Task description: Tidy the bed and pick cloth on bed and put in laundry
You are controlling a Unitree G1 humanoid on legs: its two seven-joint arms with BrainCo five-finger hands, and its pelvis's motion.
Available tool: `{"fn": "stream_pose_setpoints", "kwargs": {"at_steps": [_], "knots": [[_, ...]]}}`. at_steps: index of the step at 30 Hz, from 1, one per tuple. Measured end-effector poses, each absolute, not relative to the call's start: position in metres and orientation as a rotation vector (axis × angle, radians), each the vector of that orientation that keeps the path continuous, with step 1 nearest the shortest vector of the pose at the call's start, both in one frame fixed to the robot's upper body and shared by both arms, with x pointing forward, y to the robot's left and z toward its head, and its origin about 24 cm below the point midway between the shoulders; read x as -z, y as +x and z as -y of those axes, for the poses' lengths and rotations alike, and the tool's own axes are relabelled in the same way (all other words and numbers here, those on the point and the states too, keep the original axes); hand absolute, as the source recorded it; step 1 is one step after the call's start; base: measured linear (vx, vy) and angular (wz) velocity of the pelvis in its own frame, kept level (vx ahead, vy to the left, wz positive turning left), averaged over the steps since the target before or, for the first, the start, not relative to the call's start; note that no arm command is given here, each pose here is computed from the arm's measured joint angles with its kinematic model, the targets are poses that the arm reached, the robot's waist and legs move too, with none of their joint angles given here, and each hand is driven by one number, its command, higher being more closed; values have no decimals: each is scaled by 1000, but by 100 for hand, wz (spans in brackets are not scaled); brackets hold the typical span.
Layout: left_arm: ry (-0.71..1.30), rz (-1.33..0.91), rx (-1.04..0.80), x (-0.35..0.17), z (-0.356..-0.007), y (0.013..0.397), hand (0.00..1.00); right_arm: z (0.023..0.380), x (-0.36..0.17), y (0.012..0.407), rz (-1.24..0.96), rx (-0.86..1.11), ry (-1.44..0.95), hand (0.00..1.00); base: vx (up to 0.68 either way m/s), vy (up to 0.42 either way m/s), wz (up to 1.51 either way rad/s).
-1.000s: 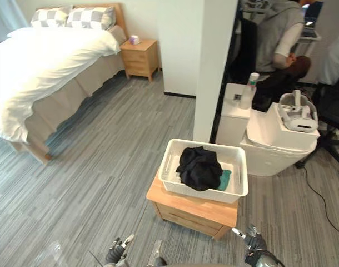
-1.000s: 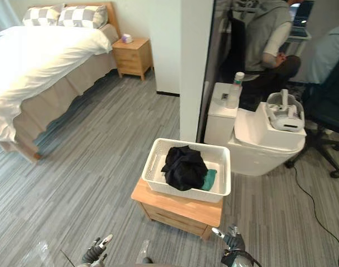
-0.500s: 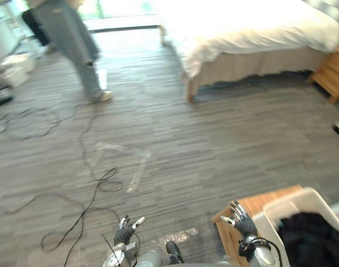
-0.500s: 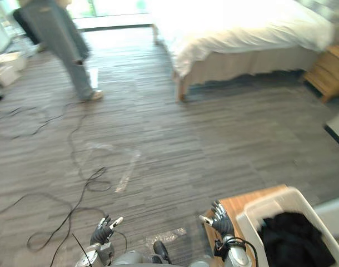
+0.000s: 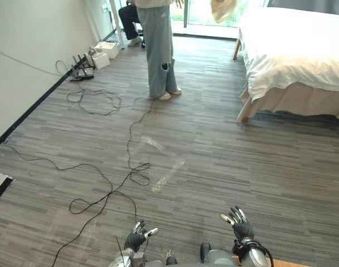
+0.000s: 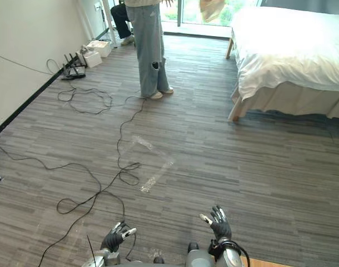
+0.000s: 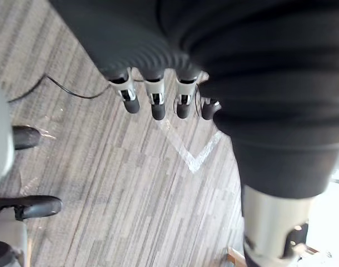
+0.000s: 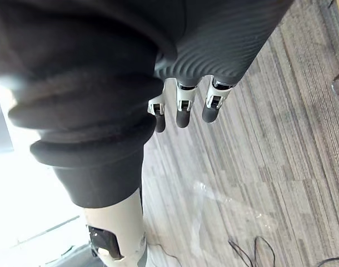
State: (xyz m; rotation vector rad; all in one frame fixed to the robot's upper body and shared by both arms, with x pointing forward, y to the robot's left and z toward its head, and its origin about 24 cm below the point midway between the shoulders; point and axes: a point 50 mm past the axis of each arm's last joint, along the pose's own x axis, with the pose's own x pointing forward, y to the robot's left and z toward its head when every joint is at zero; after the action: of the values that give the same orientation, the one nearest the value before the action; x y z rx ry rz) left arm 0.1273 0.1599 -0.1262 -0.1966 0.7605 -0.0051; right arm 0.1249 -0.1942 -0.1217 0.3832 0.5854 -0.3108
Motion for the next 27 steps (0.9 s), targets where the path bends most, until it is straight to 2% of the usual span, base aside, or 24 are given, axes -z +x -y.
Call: {"fn": "stream_pose_setpoints", "kwargs": {"at_steps": [6,10,14,18,22,27], "knots": [[-188,-819,37,134,-159,112,0,192,123,118,-585,332,417,0,-30,-91,-33],[-204,-797,22,132,-162,117,0,200,121,113,-573,328,376,0,-41,-77,-99],[-239,-779,88,130,-146,121,0,218,114,105,-542,328,322,0,-31,114,-107],[-236,-745,100,126,-141,137,0,209,121,87,-598,314,341,0,20,98,-68],[-264,-771,-5,129,-150,131,0,192,117,108,-564,161,332,0,70,47,-52],[-249,-769,-66,129,-158,128,0,188,112,124,-529,93,310,0,162,20,5]]}}
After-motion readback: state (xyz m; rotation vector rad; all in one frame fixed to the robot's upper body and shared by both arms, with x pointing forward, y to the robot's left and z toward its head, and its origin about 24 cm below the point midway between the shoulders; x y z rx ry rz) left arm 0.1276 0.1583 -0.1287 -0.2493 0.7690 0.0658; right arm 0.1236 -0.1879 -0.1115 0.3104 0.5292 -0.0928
